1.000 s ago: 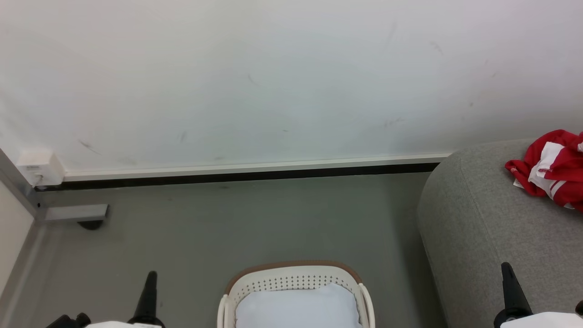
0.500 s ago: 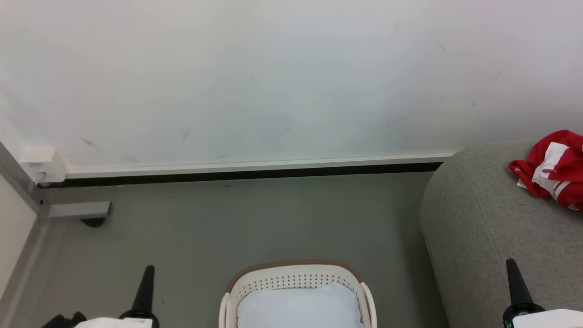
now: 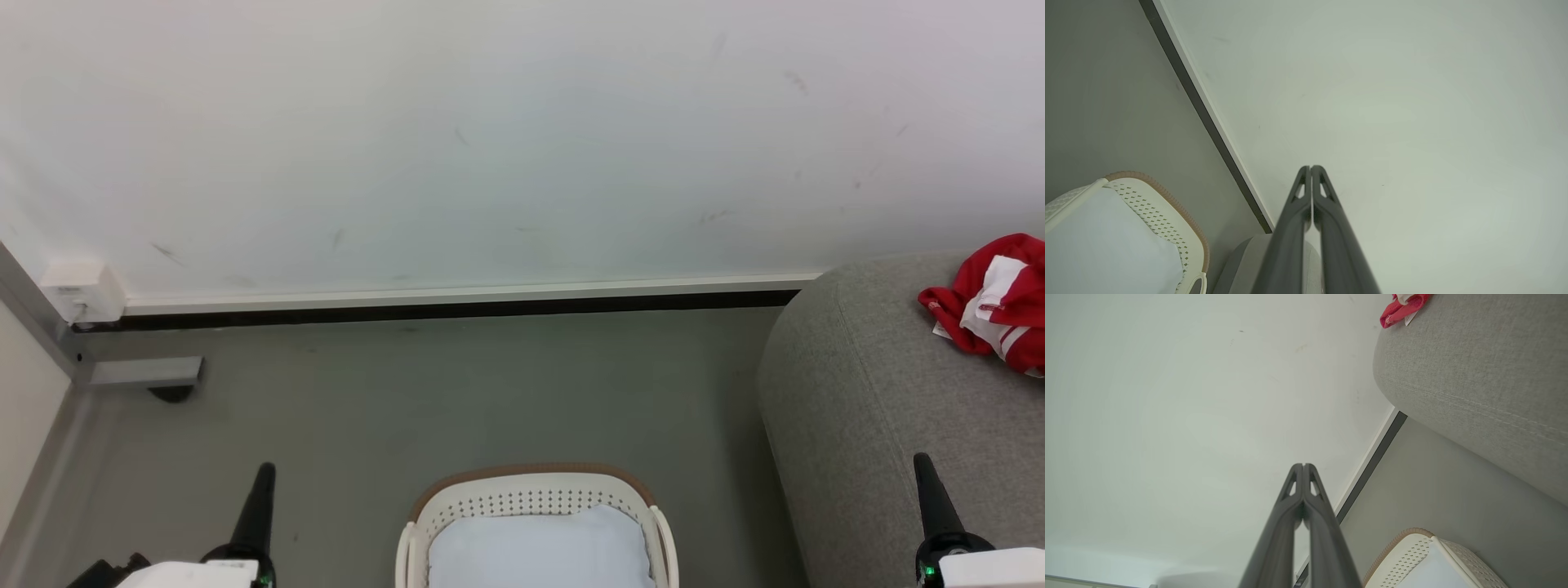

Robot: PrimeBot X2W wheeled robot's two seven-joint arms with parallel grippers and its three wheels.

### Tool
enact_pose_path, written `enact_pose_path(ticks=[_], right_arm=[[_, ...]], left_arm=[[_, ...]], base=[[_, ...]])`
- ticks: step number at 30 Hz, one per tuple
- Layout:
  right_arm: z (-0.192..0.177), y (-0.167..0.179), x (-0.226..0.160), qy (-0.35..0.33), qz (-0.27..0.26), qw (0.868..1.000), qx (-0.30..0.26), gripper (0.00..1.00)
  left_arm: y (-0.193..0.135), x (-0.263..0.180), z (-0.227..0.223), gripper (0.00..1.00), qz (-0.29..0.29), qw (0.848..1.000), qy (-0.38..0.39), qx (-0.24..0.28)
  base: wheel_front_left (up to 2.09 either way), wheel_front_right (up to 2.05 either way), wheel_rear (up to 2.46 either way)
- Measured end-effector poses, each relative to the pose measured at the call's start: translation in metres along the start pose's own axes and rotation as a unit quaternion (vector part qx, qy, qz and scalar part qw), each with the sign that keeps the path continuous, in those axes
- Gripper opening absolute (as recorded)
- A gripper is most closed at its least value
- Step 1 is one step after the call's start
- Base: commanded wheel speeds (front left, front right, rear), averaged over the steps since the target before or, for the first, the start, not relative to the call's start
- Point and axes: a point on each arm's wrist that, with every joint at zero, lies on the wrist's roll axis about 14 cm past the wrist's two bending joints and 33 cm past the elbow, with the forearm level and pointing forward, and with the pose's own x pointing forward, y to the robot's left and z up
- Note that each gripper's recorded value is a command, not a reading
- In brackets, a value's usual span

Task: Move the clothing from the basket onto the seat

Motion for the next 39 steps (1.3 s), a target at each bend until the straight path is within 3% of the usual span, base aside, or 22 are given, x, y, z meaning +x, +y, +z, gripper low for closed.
enact_pose_path(ticks=[39], right_arm=[[0.004, 0.018, 0.008, 0.008, 0.033, 0.99, 0.139, 0.0]], left_arm=[[-0.015, 0.004, 0.013, 0.0, -0.032, 0.991, -0.005, -0.128]], base=[[0.0, 0.0, 0.0]])
